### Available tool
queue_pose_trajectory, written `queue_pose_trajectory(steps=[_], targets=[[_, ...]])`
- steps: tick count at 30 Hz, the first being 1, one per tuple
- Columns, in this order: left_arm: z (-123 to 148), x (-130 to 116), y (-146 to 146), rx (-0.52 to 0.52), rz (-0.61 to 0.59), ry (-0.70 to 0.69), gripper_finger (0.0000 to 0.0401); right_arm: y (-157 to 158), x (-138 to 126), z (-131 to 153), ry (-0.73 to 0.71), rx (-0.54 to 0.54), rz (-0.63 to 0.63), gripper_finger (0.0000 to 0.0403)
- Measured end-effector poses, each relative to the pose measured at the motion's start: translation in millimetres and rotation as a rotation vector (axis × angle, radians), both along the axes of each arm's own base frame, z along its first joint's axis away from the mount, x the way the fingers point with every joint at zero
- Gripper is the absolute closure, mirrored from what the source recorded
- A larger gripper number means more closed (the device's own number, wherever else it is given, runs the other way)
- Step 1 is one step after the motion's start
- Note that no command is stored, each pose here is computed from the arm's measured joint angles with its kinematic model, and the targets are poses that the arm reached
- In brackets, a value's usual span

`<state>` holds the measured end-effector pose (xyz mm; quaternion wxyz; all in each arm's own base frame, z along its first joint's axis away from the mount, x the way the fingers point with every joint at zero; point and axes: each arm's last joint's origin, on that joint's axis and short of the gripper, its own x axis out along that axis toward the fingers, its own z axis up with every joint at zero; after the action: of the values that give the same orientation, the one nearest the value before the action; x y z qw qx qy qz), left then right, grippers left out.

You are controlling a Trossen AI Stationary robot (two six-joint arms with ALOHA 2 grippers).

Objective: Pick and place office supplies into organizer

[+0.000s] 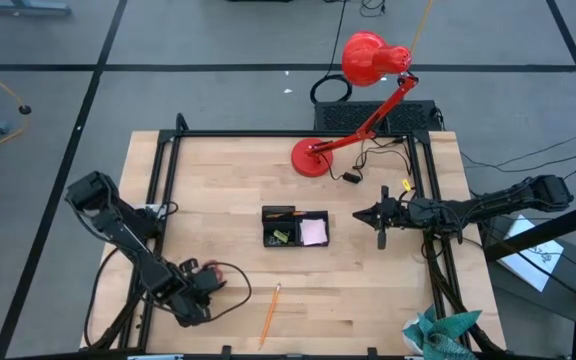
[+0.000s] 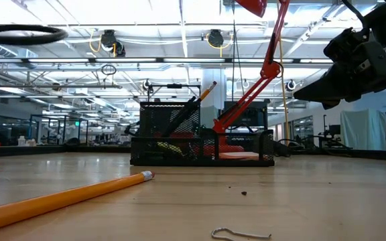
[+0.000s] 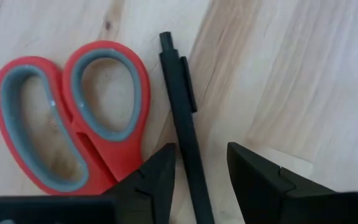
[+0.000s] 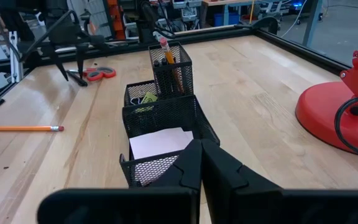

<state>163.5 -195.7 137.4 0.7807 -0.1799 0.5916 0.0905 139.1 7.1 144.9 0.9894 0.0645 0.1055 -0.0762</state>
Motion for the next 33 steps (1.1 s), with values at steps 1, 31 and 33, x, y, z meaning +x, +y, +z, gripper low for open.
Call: queue_pose_trajectory(steps=[1,31,33], targets=[[-1,-1,1,-0.003,0.006,-0.005,0.0249,0,0,0,0.0,0.001,0.0,0.0401],[-28,-10,-6,0.161,-0.185,-0.082,0.0249,0,0,0,0.003,0.014,-0.003,0.0401],[-28,-11,-6,0.166,-0.192,-0.073,0.0249,0,0,-1,0.004,0.014,-0.003,0.0401]])
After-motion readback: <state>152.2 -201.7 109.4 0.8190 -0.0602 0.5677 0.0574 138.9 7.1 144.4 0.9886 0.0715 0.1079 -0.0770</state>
